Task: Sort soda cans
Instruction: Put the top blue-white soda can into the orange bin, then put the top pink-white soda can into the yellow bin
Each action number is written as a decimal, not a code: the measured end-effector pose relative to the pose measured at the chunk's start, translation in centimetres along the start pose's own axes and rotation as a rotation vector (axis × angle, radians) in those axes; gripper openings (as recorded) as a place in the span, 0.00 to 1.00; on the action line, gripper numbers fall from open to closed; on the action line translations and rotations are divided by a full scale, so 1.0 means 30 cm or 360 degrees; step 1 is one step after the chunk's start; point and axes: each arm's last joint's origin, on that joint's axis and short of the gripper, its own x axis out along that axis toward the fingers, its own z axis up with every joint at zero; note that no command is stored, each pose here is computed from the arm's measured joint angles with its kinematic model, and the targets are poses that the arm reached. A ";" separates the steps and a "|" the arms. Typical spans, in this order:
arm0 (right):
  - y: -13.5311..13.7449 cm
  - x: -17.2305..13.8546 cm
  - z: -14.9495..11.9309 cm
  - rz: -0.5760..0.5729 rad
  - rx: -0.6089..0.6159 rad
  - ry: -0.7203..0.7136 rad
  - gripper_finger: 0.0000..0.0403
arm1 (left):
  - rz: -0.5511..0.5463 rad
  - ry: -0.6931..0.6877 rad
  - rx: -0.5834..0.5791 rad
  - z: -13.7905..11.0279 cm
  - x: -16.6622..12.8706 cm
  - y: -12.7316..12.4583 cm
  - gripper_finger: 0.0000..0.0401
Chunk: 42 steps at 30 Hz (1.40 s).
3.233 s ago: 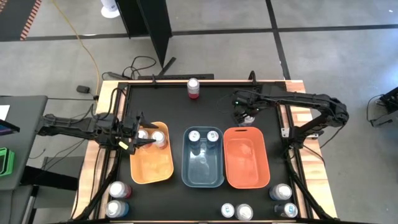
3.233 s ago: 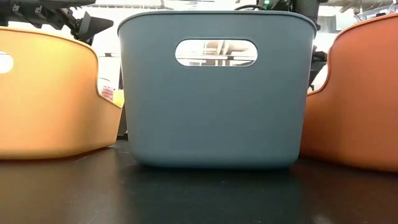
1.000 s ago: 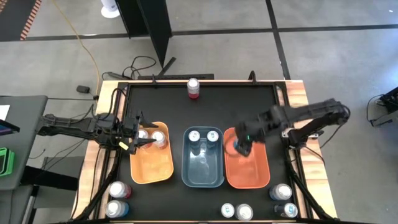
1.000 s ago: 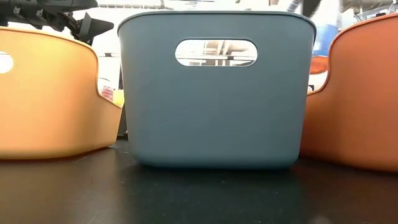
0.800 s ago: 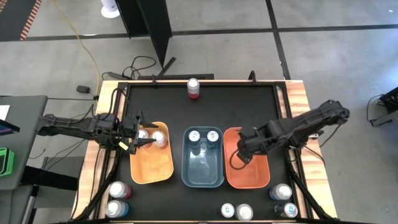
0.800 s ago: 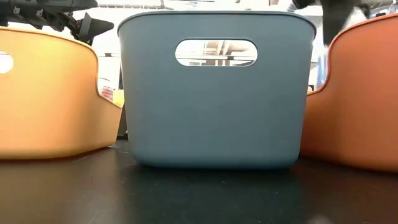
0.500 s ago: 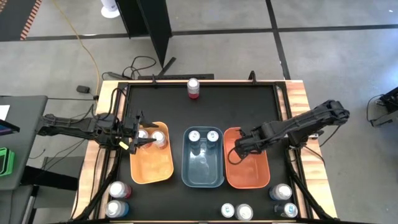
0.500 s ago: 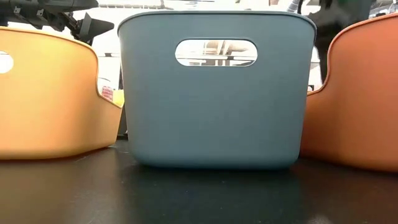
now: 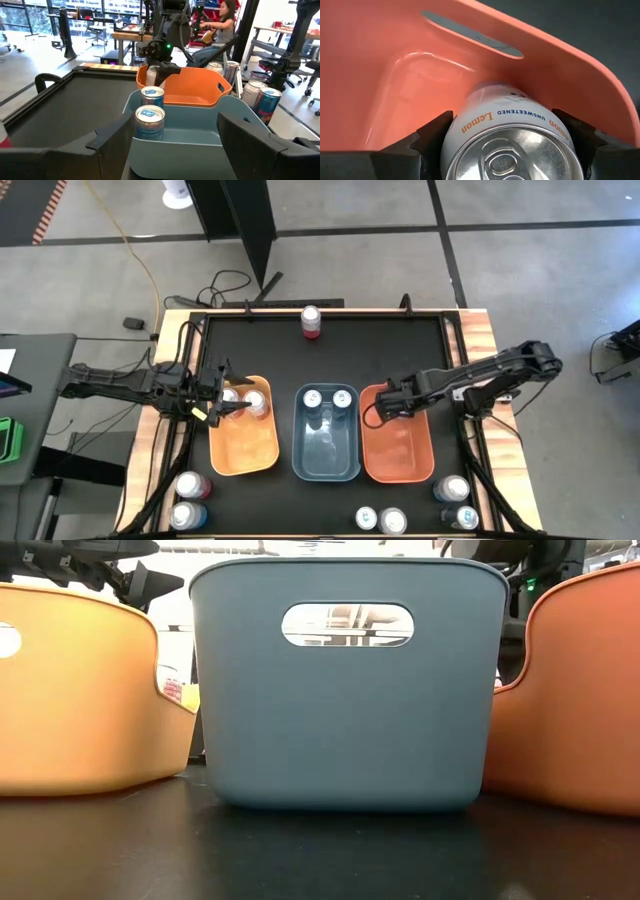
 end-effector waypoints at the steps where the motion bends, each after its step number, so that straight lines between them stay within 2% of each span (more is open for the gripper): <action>1: 0.000 0.000 0.000 0.0001 0.0000 0.0001 0.73 | 0.0000 0.0002 0.0000 0.000 0.000 0.000 0.70; 4: 0.001 0.000 0.000 0.0008 -0.0017 0.0000 0.76 | 0.0001 0.0017 0.0002 -0.004 0.000 0.000 0.70; 7: 0.002 0.000 0.000 0.0011 -0.0050 -0.0001 0.90 | 0.0002 0.0029 0.0009 -0.006 0.000 0.001 0.70; 9: 0.002 0.000 0.000 0.0011 -0.0066 -0.0001 0.96 | 0.0002 0.0027 0.0009 -0.006 0.000 0.000 0.70; 15: 0.009 -0.045 0.013 0.0016 -0.0140 0.0002 0.91 | 0.0007 0.0027 0.0010 -0.006 0.000 0.001 0.70; 21: 0.014 -0.119 0.033 0.0016 -0.0229 -0.0005 0.94 | 0.0020 0.0026 0.0010 -0.006 0.000 0.002 0.70; 27: 0.036 -0.200 0.060 0.0121 -0.0330 -0.0067 0.96 | 0.0107 0.0021 0.0008 -0.006 0.000 0.007 0.70; 37: 0.128 -0.331 0.123 0.0384 -0.0695 -0.0726 0.95 | 0.0279 -0.0061 -0.0078 0.008 0.037 0.013 0.70; 42: 0.164 -0.360 0.225 0.0449 -0.0832 -0.1093 0.95 | 0.0493 -0.0120 -0.0060 0.018 0.115 0.030 0.70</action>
